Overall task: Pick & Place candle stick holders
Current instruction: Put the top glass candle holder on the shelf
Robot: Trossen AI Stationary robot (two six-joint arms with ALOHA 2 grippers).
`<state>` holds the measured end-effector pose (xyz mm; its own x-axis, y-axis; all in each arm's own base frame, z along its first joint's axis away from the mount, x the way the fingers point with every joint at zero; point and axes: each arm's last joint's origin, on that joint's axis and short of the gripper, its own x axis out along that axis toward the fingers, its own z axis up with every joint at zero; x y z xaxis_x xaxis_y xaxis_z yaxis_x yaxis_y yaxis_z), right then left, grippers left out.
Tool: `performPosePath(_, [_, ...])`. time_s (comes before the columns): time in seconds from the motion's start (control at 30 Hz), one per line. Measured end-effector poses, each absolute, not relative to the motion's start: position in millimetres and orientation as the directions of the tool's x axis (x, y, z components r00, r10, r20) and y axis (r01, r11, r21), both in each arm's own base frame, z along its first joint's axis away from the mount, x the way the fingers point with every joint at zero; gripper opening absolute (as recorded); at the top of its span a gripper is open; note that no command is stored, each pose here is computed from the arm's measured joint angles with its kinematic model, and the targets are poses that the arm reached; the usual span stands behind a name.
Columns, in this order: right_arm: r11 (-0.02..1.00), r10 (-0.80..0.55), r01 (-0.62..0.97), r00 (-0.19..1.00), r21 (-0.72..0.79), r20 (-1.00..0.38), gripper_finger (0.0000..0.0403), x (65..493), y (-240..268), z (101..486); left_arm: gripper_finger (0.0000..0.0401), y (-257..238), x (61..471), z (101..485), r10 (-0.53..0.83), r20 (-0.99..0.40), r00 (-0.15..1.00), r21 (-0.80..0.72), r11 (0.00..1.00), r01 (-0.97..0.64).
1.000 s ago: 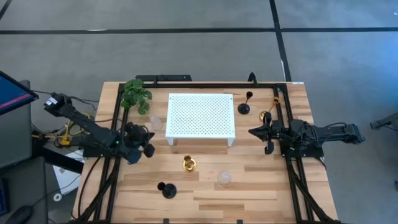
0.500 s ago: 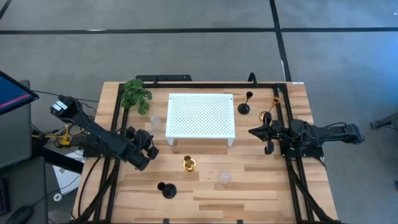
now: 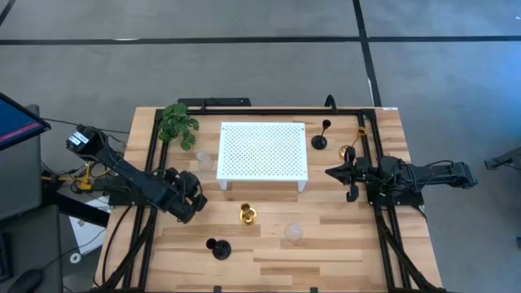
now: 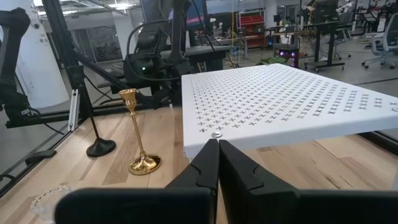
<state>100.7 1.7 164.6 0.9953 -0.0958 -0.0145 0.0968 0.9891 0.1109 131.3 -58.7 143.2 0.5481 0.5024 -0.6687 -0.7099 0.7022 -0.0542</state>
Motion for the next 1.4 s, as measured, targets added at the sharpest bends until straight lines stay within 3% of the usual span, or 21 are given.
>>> performPosePath(0.2, [0.989, -0.096, 0.097, 0.995, 0.111, -0.015, 0.0, 101, 2, 165, 0.005, -49, 135, 145, 0.581, -0.623, 0.524, -0.039, 0.646, -0.763])
performPosePath(0.63, [0.989, -0.096, 0.097, 0.995, 0.111, -0.015, 0.0, 101, 2, 165, 0.0224, -36, 139, 148, 0.715, -0.505, 0.484, -0.011, 0.555, -0.832])
performPosePath(0.87, [0.989, -0.095, 0.096, 0.995, 0.111, -0.015, 0.0, 101, 2, 165, 0.0298, -35, 139, 150, 0.756, -0.44, 0.485, -0.03, 0.528, -0.849])
performPosePath(1.13, [0.989, -0.095, 0.096, 0.995, 0.111, -0.015, 0.0, 101, 2, 165, 0.0346, -32, 142, 149, 0.768, -0.433, 0.472, -0.054, 0.501, -0.864])
performPosePath(1.4, [0.989, -0.096, 0.097, 0.995, 0.111, -0.015, 0.0, 101, 2, 165, 0.0362, -19, 152, 136, 0.822, -0.441, 0.361, 0.014, 0.408, -0.913])
